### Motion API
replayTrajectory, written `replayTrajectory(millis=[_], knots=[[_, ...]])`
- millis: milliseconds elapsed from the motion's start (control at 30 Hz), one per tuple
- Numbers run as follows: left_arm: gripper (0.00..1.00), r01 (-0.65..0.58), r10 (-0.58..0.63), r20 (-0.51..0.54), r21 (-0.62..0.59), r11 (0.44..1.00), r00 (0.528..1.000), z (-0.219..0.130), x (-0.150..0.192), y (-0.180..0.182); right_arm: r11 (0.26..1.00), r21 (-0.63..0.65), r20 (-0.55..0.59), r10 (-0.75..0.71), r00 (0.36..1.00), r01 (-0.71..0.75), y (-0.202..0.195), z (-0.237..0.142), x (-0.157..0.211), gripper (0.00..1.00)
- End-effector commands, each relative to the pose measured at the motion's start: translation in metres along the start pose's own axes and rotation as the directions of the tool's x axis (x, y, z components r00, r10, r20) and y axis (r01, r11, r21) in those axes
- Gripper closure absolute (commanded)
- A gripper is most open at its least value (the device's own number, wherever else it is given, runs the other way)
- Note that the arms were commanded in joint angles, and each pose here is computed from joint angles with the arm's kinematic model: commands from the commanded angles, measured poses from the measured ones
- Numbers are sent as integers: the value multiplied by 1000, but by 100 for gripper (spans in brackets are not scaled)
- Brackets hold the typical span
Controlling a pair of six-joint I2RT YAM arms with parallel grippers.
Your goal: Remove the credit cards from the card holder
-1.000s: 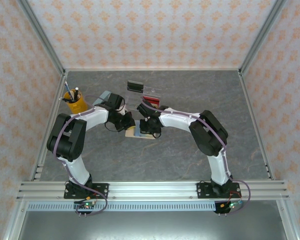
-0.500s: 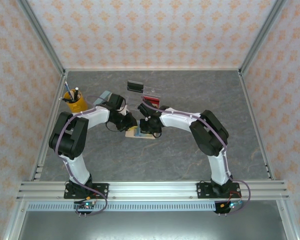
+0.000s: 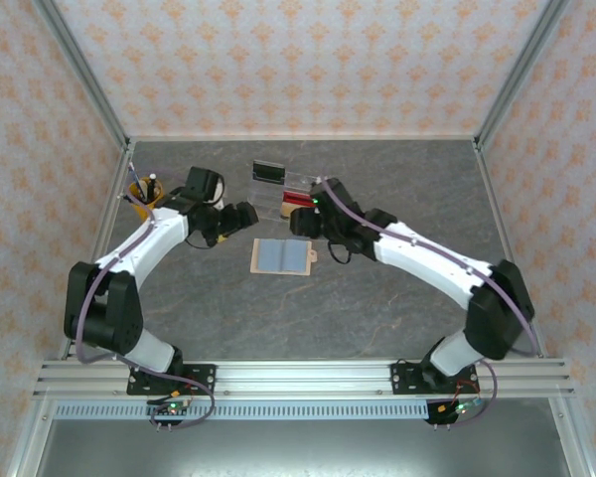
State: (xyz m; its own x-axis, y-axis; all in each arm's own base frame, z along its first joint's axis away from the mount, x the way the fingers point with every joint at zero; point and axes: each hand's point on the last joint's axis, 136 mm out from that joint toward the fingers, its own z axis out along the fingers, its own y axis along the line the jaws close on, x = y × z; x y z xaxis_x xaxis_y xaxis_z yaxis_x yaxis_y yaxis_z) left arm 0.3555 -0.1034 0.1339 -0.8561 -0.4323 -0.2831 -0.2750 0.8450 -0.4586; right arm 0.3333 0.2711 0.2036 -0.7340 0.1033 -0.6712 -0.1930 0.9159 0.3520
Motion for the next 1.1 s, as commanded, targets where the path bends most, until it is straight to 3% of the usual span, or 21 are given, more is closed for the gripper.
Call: replayTrajectory(millis=[0,200,367,467,633,733,967,1067], knots=[[0,-2,33,165,-183,983,986,-32,-22,31,962,271,197,-77,977,21,-63,-28,-33,34],[0,36,120,385,-374,927,915,-74,-46,69,871,490,356,-173,918,-25,-133,-80,-60,1],[0,144,195,563,-501,853,803,-97,-55,110,762,632,402,-164,901,-144,-205,-94,-52,0],[0,197,252,604,-577,793,756,-102,-53,133,697,690,421,-168,891,-195,-243,-93,-40,0],[0,159,331,592,-625,765,735,-89,-51,144,632,726,459,-151,876,-271,-292,-93,-19,0],[0,82,383,568,-628,774,729,-79,-54,138,597,762,411,-145,900,-252,-317,-83,-5,0],[0,-102,502,564,-593,799,655,-54,-63,117,682,703,401,-147,904,-201,-322,-50,4,0],[0,-165,545,607,-568,806,578,-49,-66,106,742,652,424,-185,886,-157,-311,-42,-3,0]])
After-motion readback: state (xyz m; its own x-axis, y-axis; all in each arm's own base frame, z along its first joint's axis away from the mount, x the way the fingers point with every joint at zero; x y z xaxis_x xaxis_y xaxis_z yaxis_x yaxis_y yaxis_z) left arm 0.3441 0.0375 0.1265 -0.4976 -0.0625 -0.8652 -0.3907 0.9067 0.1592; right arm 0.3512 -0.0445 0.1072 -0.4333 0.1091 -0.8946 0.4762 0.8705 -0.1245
